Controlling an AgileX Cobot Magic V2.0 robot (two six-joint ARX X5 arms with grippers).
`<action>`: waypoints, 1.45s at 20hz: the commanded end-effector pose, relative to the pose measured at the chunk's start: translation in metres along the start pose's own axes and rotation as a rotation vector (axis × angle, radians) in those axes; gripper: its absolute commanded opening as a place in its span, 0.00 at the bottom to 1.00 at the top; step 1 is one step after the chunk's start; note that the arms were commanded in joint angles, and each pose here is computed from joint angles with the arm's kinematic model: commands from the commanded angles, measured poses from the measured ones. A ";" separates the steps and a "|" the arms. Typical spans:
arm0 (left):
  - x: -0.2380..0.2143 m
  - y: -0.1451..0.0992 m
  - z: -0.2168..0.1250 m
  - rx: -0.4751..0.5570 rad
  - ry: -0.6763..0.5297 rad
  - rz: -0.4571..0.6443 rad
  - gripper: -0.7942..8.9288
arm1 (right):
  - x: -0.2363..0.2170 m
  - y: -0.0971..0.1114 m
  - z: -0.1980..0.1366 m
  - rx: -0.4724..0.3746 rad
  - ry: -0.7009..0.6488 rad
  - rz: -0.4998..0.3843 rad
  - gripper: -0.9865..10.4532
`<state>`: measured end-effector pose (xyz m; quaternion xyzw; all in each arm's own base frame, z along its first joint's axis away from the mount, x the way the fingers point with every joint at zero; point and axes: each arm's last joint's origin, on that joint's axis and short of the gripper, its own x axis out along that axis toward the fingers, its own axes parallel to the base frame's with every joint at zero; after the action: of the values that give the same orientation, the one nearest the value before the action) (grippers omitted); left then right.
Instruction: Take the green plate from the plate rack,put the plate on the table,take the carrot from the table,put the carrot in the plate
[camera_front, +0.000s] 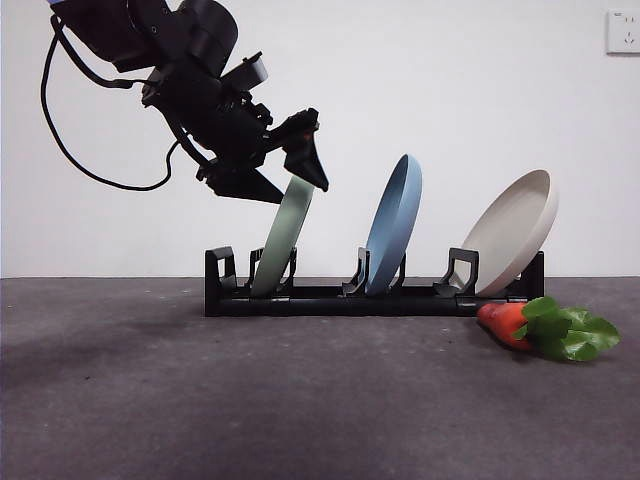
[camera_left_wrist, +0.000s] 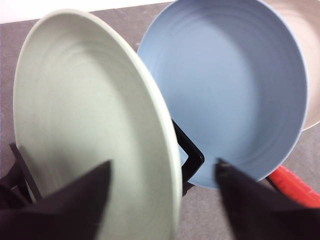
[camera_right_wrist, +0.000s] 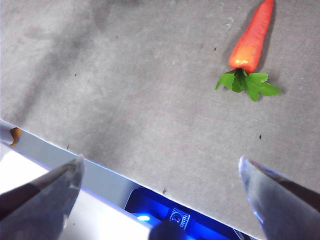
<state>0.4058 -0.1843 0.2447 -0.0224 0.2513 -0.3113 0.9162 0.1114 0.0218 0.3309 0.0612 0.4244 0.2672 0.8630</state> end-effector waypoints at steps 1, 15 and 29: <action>0.003 -0.001 -0.002 0.009 0.007 -0.010 0.07 | 0.000 0.000 0.001 0.002 -0.005 0.001 0.69; -0.012 0.002 0.012 -0.090 -0.044 -0.173 0.07 | 0.000 0.001 0.001 0.002 -0.005 0.001 0.69; -0.155 -0.071 0.063 0.193 -0.056 -0.251 0.07 | 0.000 0.000 0.001 0.002 -0.006 0.000 0.69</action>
<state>0.2952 -0.1566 0.3815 -0.0238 0.2077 -0.4323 0.8772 0.1114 0.0218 0.3309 0.0612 0.4244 0.2672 0.8630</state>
